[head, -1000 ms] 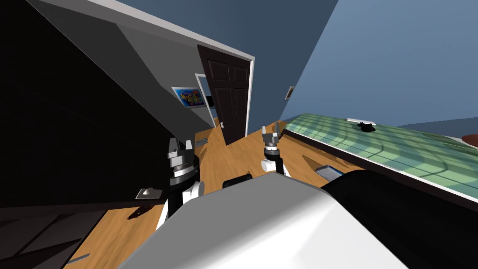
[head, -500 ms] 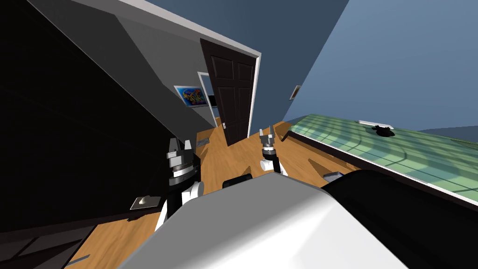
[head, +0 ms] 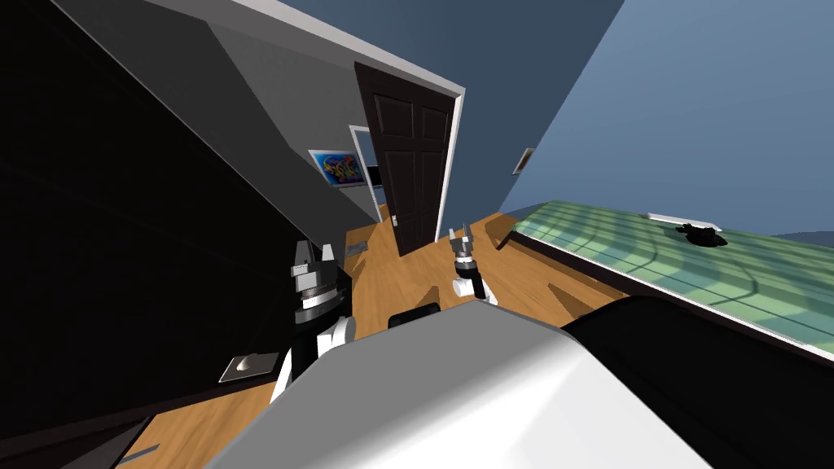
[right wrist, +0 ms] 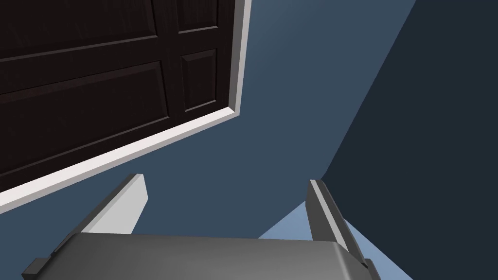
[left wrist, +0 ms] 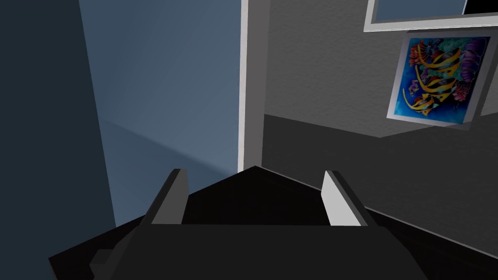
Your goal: Pull the door open
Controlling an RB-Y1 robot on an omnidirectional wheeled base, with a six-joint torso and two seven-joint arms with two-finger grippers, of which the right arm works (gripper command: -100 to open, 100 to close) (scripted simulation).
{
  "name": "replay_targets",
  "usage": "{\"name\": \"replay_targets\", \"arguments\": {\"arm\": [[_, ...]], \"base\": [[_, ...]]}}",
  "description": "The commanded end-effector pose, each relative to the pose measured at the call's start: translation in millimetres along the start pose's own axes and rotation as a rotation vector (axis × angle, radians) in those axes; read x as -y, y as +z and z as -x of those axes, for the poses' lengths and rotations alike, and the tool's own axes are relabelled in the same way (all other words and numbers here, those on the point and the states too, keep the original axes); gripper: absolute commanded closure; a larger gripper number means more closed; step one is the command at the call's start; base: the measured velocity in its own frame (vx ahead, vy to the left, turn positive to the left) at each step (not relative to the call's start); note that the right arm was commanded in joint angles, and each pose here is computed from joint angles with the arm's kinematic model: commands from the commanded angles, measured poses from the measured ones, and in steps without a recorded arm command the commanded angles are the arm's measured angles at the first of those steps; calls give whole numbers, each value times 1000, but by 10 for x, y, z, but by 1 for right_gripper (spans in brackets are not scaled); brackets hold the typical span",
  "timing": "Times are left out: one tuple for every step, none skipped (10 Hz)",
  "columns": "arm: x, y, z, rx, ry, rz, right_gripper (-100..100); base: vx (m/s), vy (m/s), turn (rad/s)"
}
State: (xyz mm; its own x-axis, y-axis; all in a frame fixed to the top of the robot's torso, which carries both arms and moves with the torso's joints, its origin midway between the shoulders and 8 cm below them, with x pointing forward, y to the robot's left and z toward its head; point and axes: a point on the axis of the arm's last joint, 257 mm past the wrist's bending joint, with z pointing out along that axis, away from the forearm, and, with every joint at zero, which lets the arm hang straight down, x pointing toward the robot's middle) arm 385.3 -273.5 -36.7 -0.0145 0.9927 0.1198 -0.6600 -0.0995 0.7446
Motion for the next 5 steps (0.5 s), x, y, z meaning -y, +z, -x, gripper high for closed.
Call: {"name": "replay_targets", "arguments": {"arm": [[128,-31,2,-3,-2,-21,-100],[203,-47,10,-5,-3,-34,-100],[278,-64,18,-7,-5,-47,-100],[353,-82,27,-9,-6,-60,-100],[427,-100,36,-11,-8,-73,-100]], "base": [[92,33,47],[100,30,45],[103,11,44],[97,19,64],[96,33,59]]}}
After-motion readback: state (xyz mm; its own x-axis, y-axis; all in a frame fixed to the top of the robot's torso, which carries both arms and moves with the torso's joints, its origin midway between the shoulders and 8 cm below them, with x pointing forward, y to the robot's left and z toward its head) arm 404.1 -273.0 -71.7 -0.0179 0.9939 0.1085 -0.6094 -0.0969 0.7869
